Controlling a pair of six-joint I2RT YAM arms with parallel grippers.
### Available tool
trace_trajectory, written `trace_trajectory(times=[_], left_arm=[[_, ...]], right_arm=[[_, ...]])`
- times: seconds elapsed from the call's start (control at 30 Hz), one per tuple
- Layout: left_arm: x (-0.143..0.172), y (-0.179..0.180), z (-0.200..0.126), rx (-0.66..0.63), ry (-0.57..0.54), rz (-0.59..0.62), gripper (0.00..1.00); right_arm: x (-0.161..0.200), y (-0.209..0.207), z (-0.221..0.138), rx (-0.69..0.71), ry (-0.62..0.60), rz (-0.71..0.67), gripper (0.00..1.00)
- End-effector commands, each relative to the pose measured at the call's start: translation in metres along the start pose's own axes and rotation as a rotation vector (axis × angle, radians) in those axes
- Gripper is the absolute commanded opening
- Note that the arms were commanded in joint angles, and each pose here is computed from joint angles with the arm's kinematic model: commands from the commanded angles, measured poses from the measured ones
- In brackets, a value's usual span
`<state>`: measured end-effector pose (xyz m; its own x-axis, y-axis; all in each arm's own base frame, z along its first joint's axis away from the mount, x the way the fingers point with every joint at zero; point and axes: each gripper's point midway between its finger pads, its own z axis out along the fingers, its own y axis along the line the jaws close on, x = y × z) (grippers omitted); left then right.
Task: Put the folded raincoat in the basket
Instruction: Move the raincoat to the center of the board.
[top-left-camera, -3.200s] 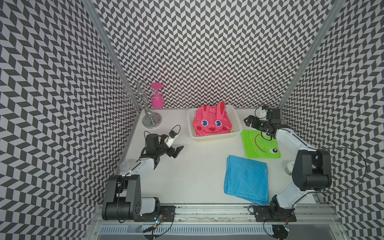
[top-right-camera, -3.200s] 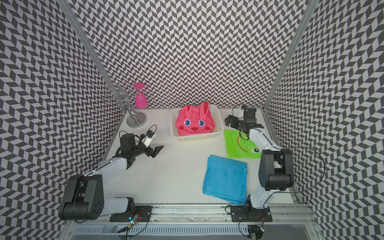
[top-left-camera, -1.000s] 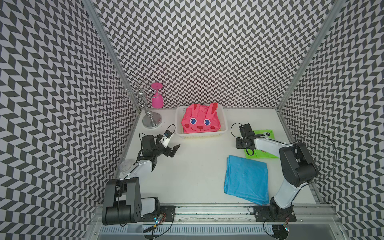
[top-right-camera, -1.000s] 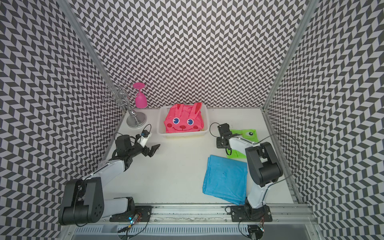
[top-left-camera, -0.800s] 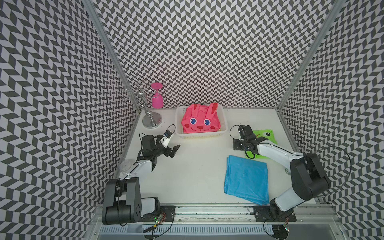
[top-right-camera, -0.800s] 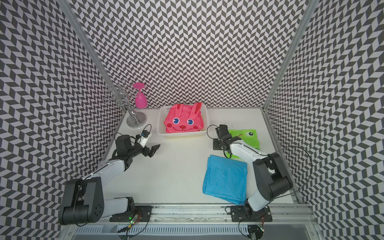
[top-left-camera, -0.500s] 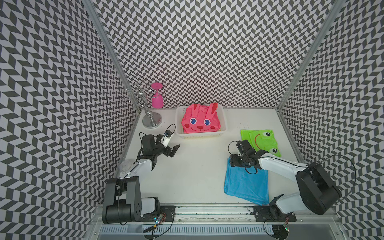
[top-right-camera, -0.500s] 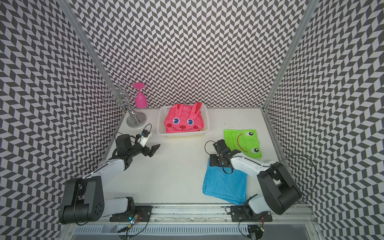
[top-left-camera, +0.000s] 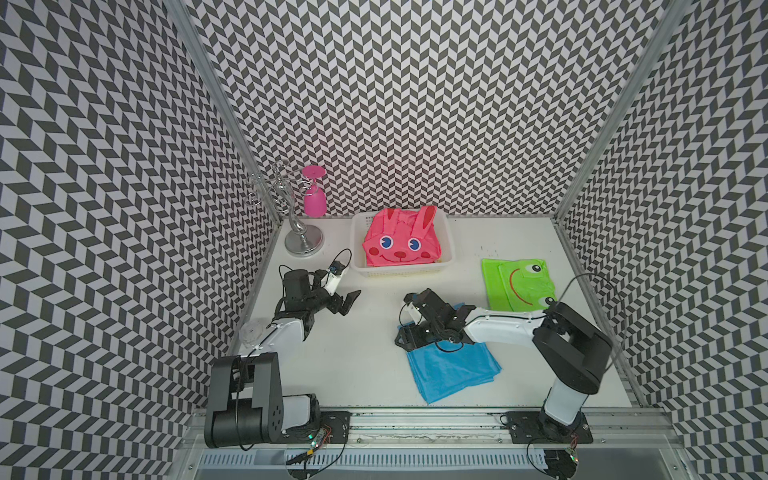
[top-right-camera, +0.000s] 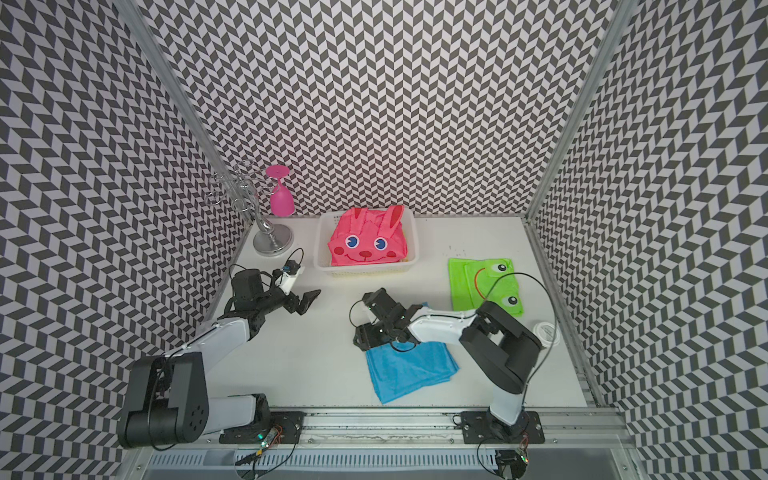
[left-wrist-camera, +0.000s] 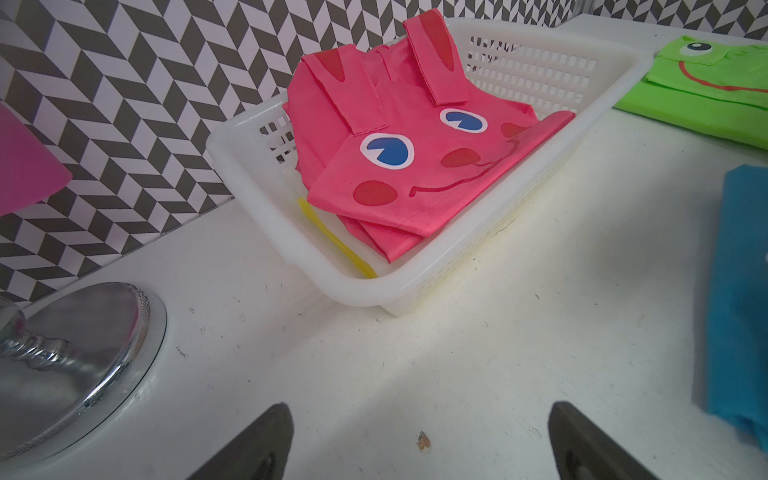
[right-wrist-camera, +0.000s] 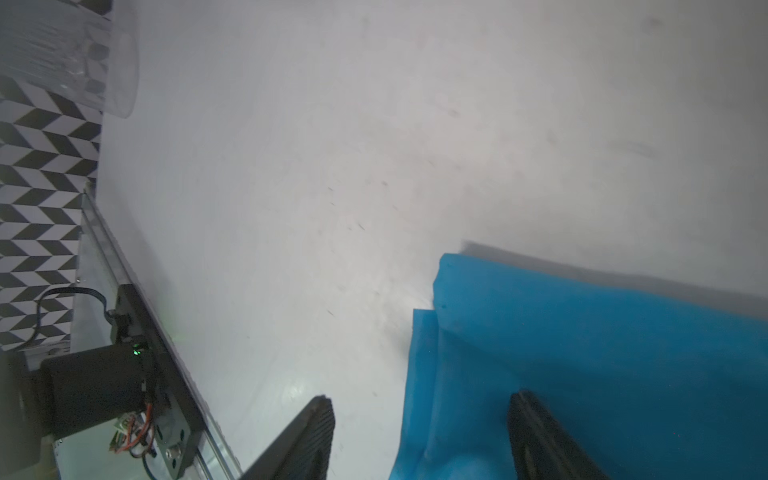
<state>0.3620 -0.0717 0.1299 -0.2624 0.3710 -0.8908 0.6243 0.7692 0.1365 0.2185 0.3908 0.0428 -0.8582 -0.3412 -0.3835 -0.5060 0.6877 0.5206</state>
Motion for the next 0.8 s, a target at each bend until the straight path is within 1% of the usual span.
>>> trace_trajectory(times=[0.0,0.1,0.17,0.2,0.27,0.33,0.43,0.5,0.57,0.63,0.7,0.77], left_arm=[[-0.013,0.011,-0.005,-0.007,-0.021,-0.005,1.00],[-0.014,0.003,-0.011,0.047,-0.045,0.019,1.00],[-0.015,-0.002,-0.014,0.074,-0.068,0.029,1.00],[-0.014,-0.005,-0.014,0.095,-0.061,0.027,1.00],[-0.016,-0.015,-0.013,0.168,-0.046,0.015,1.00],[-0.015,-0.031,-0.011,0.248,-0.016,0.012,1.00],[-0.007,-0.062,-0.007,0.329,0.044,0.050,1.00],[0.004,-0.087,-0.005,0.401,0.099,0.071,1.00],[0.014,-0.109,-0.003,0.468,0.149,0.082,1.00],[0.023,-0.123,0.001,0.496,0.204,0.096,1.00],[0.034,-0.134,0.007,0.503,0.260,0.118,1.00],[0.042,-0.146,0.009,0.533,0.291,0.135,1.00]], right_arm=[[-0.006,0.049,0.014,-0.137,0.007,-0.124,0.71],[-0.006,0.075,0.000,-0.197,-0.007,-0.239,0.72],[-0.009,0.072,-0.016,-0.152,-0.036,-0.267,0.73],[-0.011,0.065,-0.027,-0.110,-0.054,-0.271,0.74],[-0.009,0.047,-0.047,-0.032,-0.080,-0.235,0.75],[0.002,0.013,-0.062,0.069,-0.082,-0.119,0.75],[0.028,-0.026,-0.082,0.133,-0.075,0.060,0.74],[0.049,-0.056,-0.094,0.181,-0.088,0.224,0.72],[0.069,-0.076,-0.097,0.179,-0.072,0.328,0.71],[0.084,-0.092,-0.098,0.179,-0.061,0.406,0.69],[0.094,-0.100,-0.097,0.168,-0.069,0.467,0.68],[0.100,-0.101,-0.094,0.138,-0.076,0.504,0.68]])
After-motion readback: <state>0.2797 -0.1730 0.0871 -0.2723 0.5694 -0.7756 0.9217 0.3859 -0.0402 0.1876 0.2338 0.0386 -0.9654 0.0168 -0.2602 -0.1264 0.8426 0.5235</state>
